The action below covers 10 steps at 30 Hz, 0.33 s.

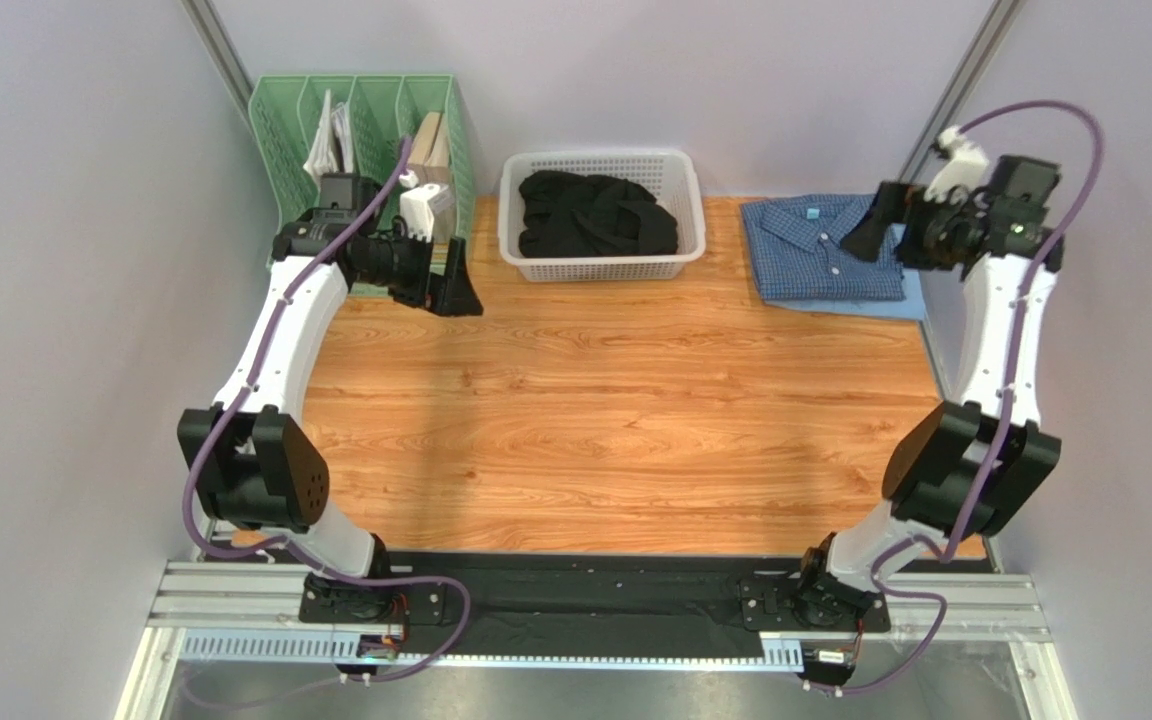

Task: Fold and stack the long sleeve shirts
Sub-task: Neatly place the folded shirt to the corner

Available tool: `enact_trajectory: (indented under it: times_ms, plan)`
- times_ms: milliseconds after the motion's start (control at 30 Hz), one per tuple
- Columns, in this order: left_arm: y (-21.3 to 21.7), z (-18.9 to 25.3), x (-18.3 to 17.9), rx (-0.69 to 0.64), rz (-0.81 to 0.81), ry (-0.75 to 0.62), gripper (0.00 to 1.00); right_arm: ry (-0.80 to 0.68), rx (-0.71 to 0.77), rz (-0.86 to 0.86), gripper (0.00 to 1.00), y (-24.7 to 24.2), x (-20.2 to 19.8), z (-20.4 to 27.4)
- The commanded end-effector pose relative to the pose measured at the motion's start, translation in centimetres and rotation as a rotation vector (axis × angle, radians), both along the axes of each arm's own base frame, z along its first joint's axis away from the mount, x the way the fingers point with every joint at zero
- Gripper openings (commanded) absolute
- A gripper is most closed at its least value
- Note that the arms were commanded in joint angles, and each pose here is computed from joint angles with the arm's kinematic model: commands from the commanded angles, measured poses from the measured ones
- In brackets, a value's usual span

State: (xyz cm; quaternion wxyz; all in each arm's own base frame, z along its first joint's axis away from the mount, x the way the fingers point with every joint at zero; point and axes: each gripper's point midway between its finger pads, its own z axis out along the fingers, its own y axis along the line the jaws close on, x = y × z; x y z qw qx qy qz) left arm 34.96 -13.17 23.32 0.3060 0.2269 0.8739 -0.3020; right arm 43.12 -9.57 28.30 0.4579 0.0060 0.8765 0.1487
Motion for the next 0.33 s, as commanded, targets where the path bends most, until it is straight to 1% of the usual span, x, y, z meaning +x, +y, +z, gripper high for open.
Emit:
enact_trajectory:
  times_ms: [0, 33, 67, 100, 133, 167, 233, 300]
  plan:
    - [1.5, -1.4, -0.5, 0.064, 0.053, 0.035, 0.99, 0.220, 0.088, 0.157, 1.00, 8.2, -5.2, -6.6]
    - [1.7, -2.8, -1.0, 0.084, 0.053, 0.060, 0.99, 0.236, 0.077, 0.177, 1.00, 9.1, -5.9, -7.3]
    - [1.8, -3.2, -1.3, 0.090, 0.055, 0.063, 0.99, 0.278, 0.070, 0.189, 1.00, 10.2, -7.5, -9.0]
    - [2.0, -3.8, -1.6, 0.100, 0.058, 0.074, 0.99, 0.281, 0.056, 0.235, 1.00, 11.9, -8.0, -9.7]
    - [2.4, -5.4, -2.4, 0.125, 0.060, 0.104, 0.99, 0.291, 0.046, 0.254, 1.00, 12.7, -8.5, -10.4]
    - [2.6, -5.7, -2.5, 0.137, 0.067, 0.092, 0.99, 0.328, 0.027, 0.257, 1.00, 13.3, -9.8, -12.0]
    - [3.2, -7.2, -3.4, 0.171, 0.063, 0.110, 0.99, 0.329, -0.007, 0.311, 1.00, 15.2, -10.5, -13.0]
    - [3.6, -7.1, -3.7, 0.190, 0.073, 0.081, 0.99, 0.329, -0.051, 0.334, 1.00, 16.3, -11.2, -13.7]
